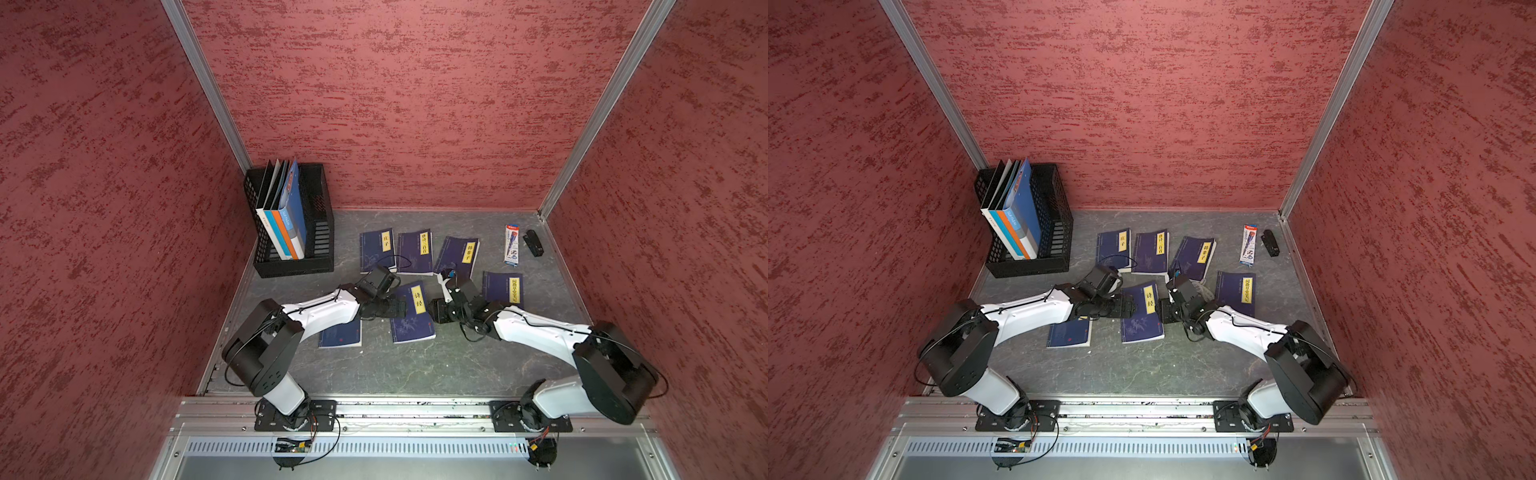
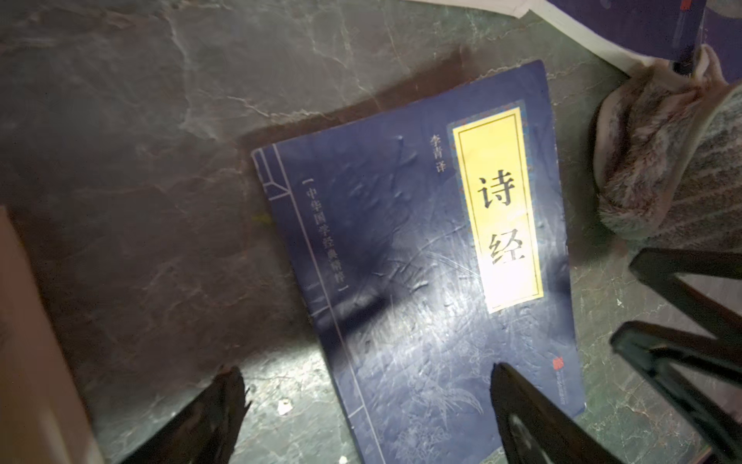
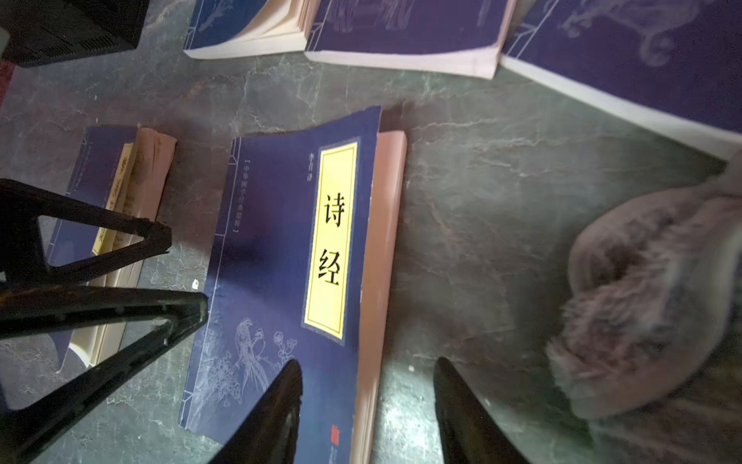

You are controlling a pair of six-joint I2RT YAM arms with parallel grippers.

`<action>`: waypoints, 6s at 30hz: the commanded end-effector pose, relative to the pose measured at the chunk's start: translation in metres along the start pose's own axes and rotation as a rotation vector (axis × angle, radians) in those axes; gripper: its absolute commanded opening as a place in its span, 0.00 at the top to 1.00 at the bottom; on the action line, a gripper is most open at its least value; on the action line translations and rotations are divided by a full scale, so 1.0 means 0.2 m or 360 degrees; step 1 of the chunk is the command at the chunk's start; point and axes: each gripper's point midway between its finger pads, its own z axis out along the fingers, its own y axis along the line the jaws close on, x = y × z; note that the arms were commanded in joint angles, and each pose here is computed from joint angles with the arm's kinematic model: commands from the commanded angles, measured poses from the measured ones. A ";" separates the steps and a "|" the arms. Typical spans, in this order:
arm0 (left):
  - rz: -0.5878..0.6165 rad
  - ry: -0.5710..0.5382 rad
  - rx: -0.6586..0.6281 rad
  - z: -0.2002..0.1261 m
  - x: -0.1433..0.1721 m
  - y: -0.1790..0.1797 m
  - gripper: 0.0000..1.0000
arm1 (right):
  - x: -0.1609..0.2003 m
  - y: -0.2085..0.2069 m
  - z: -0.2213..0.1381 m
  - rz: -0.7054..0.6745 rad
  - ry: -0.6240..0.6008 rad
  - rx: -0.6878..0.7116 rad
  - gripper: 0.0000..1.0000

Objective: Wipe the cover of the book
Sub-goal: Pick up the book from the center of the board, then place the book on the book.

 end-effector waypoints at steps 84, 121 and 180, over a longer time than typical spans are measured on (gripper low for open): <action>-0.0167 -0.0123 0.0441 -0.04 -0.08 -0.16 1.00 | 0.17 0.02 0.13 0.0028 0.0125 0.0034 0.68; -0.0806 -0.0034 0.0336 -0.80 0.00 0.60 1.00 | -0.11 0.19 0.11 -0.0154 -0.0061 -0.0084 0.45; -0.0712 0.0239 -0.0542 -0.35 0.15 0.98 0.32 | -0.17 0.44 0.16 -0.0262 0.0016 -0.0399 0.44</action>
